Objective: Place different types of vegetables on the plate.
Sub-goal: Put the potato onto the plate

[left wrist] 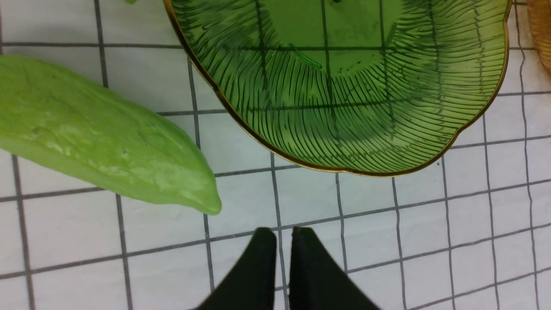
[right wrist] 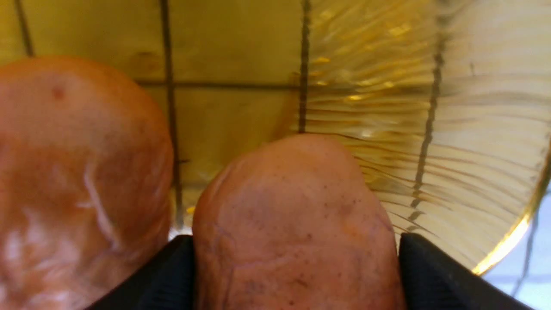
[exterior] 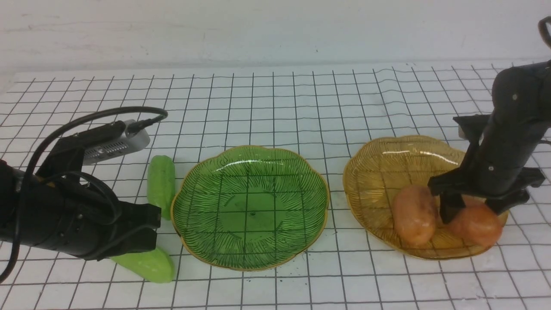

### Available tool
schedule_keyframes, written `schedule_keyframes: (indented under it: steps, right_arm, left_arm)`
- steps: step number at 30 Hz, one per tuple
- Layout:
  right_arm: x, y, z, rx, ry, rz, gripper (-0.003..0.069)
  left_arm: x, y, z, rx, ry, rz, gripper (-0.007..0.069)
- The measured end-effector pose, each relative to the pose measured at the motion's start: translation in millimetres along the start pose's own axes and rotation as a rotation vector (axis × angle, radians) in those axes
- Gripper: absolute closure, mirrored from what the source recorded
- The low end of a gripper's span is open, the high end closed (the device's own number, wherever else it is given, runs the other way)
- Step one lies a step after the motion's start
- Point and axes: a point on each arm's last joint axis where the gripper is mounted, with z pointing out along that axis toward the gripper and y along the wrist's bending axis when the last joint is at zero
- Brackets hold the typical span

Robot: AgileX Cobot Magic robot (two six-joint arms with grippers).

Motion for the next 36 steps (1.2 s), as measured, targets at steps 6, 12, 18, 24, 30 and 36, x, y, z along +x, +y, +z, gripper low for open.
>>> schedule_keyframes:
  steps: [6, 12, 18, 24, 30, 36]
  right_arm:
    - [6.3, 1.7, -19.4, -0.020, -0.017, 0.006, 0.0125]
    - [-7.2, 4.3, -20.8, -0.045, -0.167, 0.014, 0.0125]
    - [-10.9, 13.6, -22.0, -0.059, -0.218, -0.005, 0.0125]
    - [-9.4, 16.7, -18.5, -0.059, -0.190, -0.010, 0.0081]
    - [-3.0, 20.1, -16.3, -0.096, -0.105, 0.005, -0.0023]
    - [-3.5, 21.7, -17.7, -0.114, -0.105, 0.005, -0.0027]
  left_arm:
    - [0.0, 0.1, 0.2, 0.000, 0.001, 0.000, 0.0591]
    - [5.4, -0.8, 0.0, 0.010, 0.061, 0.000, 0.0566]
    - [9.1, -1.1, -0.3, 0.012, 0.101, 0.002, 0.0426]
    - [13.5, 1.5, -0.8, -0.017, 0.150, -0.011, 0.0235]
    - [15.1, 8.7, -1.5, -0.098, 0.167, -0.029, 0.0154]
    - [17.8, 15.6, -3.4, -0.181, 0.198, -0.053, 0.0146]
